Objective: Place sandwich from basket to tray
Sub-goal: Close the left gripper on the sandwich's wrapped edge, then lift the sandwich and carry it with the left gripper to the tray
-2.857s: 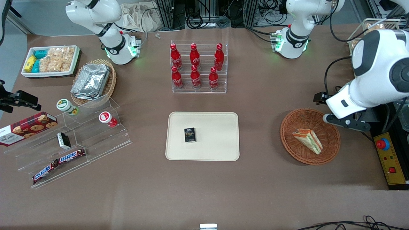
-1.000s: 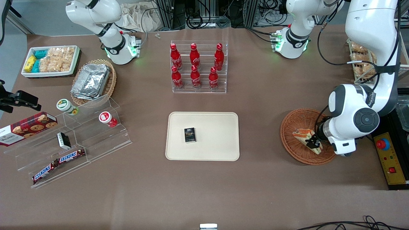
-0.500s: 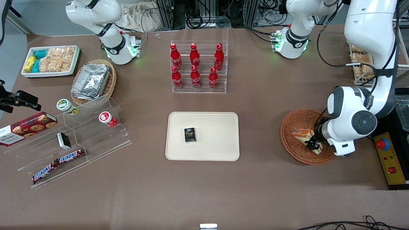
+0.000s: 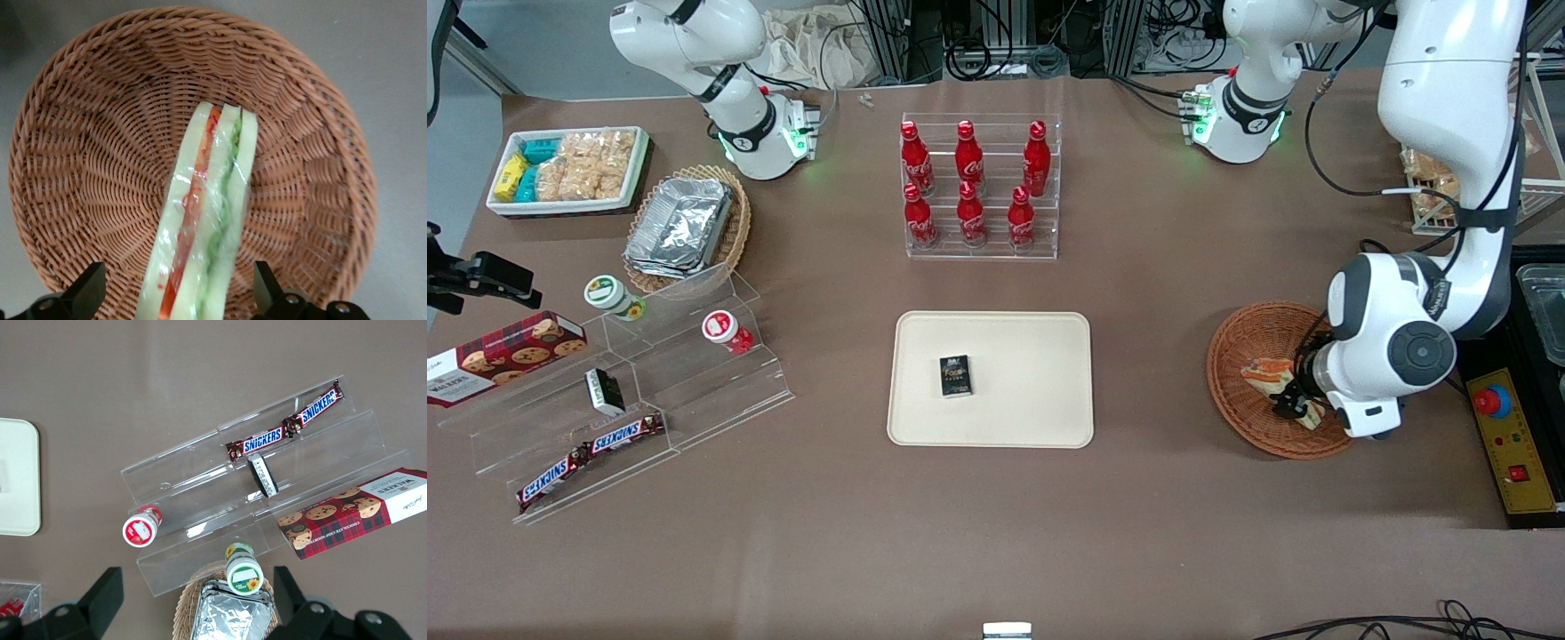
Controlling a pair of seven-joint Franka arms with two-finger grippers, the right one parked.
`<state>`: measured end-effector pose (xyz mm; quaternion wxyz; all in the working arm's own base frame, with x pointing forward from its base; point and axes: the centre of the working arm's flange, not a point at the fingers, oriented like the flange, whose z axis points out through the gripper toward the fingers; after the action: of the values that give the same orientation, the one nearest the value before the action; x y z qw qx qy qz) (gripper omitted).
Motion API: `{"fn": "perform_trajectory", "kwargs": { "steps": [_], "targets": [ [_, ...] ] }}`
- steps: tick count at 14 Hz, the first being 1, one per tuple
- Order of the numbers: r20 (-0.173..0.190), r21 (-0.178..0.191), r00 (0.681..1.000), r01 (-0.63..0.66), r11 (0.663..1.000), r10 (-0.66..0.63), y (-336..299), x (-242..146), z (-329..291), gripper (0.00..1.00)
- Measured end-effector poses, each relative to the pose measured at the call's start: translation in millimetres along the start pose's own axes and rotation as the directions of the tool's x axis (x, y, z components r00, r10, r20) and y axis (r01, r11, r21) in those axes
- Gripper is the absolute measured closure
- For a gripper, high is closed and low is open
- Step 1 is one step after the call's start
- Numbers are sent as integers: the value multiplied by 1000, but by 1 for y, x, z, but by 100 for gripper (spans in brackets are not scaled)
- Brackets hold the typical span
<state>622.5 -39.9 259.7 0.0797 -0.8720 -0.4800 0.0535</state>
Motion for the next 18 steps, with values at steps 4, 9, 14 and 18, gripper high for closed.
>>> {"fn": "perform_trajectory", "kwargs": {
  "steps": [4, 9, 14, 18],
  "targets": [
    [0, 15, 1000, 8, 1000, -8, 2, 0, 13, 0],
    [-1, 19, 999, 38, 999, -38, 4, 1, 18, 26],
    [-23, -24, 999, 36, 999, -37, 14, 5, -6, 68],
    [-17, -1, 987, -158, 987, 158, 22, -4, -89, 72]
  ]
}}
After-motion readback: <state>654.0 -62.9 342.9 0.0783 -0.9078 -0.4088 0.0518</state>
